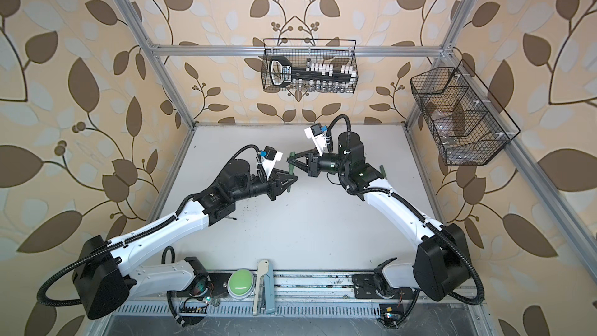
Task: Insert the pens into the pen caps
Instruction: 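Press the cap firmly onto the pen while the left gripper holds the barrel, then open the left gripper and withdraw it while the right gripper holds the capped pen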
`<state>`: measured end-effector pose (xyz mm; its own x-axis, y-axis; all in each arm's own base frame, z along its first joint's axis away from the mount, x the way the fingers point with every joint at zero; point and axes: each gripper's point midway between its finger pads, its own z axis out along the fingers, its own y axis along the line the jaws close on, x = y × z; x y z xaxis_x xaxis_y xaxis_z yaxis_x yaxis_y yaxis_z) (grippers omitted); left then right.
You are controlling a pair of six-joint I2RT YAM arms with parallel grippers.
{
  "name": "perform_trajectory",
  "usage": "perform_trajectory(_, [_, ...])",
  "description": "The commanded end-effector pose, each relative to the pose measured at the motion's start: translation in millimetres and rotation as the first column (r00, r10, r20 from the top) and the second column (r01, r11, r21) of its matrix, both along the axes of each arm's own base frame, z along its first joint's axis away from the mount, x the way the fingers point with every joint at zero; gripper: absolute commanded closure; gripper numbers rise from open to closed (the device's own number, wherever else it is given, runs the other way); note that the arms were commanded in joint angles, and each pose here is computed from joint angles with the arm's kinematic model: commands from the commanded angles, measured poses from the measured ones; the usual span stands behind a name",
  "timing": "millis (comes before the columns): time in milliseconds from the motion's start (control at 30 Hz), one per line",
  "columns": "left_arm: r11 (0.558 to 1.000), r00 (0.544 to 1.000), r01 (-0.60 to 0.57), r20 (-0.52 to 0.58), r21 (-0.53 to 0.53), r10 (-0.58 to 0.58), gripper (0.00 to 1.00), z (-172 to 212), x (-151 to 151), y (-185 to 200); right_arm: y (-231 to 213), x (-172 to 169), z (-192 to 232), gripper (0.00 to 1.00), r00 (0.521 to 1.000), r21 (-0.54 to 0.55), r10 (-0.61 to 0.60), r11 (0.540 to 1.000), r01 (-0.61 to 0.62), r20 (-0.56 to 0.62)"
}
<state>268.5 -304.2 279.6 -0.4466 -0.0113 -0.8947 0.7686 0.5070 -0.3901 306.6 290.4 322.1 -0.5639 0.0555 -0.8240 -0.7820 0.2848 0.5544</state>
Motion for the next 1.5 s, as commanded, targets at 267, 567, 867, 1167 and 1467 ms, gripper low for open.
perform_trajectory(267, [0.998, 0.999, 0.027, 0.049, -0.054, -0.024, 0.97, 29, 1, -9, -11, -3, 14, 1.00, 0.998, 0.023, -0.035, 0.999, 0.034, 0.055])
perform_trajectory(567, [0.995, 0.994, -0.065, 0.084, -0.074, 0.071, 1.00, 45, 19, 2, -4, -15, 2, 1.00, 0.998, -0.009, 0.026, 1.000, -0.026, 0.050])
perform_trajectory(867, [0.988, 0.943, -0.102, 0.304, -0.119, 0.134, 1.00, 115, 48, 10, 2, -54, -50, 1.00, 0.982, -0.062, 0.180, 0.981, -0.183, -0.056])
perform_trajectory(1167, [0.979, 0.884, -0.080, 0.441, -0.189, 0.157, 1.00, 177, 42, 37, -4, -72, -77, 1.00, 0.978, -0.026, 0.177, 0.983, -0.181, -0.110])
perform_trajectory(1467, [0.971, 0.870, -0.013, 0.477, -0.240, 0.129, 1.00, 189, 24, 38, 6, -80, -77, 1.00, 0.966, -0.001, 0.233, 0.972, -0.234, -0.113])
